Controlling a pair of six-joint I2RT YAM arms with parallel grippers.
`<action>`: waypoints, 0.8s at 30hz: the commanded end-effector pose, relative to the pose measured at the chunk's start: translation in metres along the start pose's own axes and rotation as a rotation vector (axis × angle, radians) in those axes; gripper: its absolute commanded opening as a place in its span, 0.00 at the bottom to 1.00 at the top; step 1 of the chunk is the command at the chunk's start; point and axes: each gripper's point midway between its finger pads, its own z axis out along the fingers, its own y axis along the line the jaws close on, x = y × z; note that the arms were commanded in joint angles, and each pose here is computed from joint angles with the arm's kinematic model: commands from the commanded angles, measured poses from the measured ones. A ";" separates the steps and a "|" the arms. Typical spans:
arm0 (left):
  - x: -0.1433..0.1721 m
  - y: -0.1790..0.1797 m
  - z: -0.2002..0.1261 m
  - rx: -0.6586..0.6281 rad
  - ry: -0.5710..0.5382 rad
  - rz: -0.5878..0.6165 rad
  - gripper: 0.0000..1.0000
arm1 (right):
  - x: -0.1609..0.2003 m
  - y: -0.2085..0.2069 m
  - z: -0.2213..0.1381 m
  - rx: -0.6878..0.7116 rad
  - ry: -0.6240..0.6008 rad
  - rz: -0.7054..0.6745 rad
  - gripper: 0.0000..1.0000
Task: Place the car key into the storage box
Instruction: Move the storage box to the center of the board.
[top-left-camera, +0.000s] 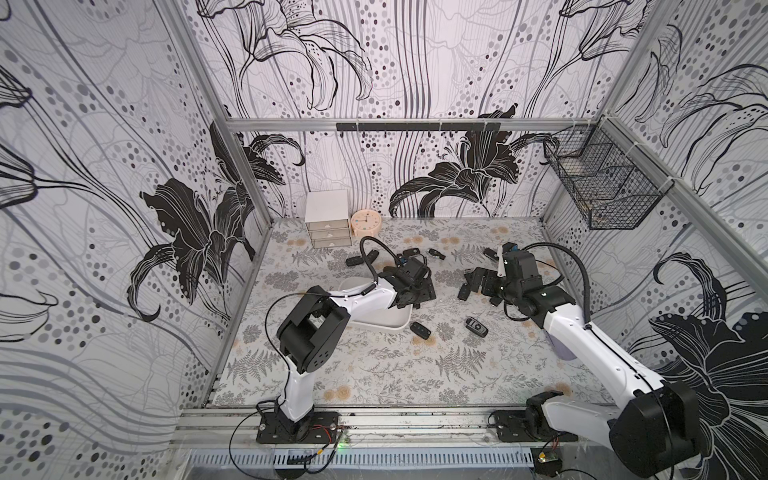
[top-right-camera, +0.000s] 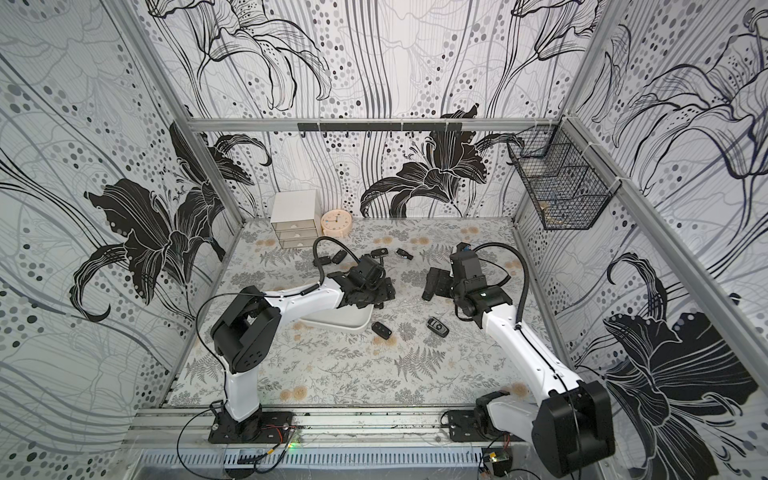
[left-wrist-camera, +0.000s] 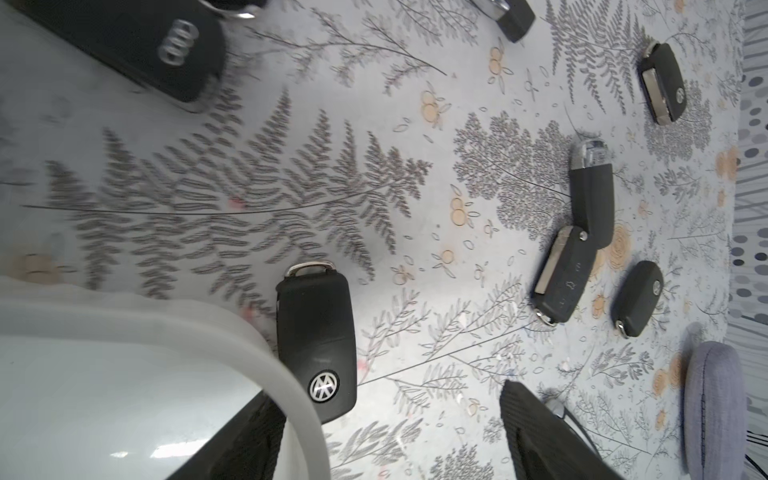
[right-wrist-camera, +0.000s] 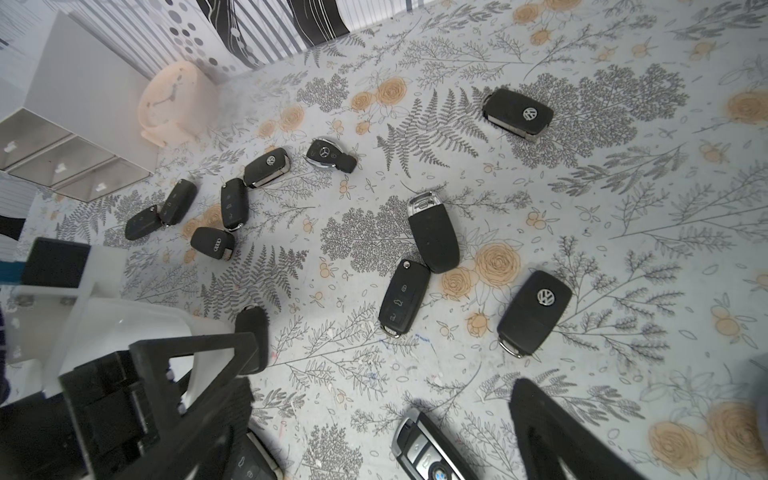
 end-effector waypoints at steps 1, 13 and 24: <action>0.002 -0.038 0.009 0.099 0.006 -0.036 0.84 | 0.012 -0.010 -0.010 0.047 0.029 -0.009 1.00; -0.016 -0.076 0.015 0.166 -0.054 -0.099 0.88 | 0.032 -0.014 -0.012 0.044 0.094 0.004 1.00; -0.068 0.019 -0.079 0.012 -0.231 -0.198 0.95 | 0.056 0.026 0.022 0.042 0.197 0.060 0.99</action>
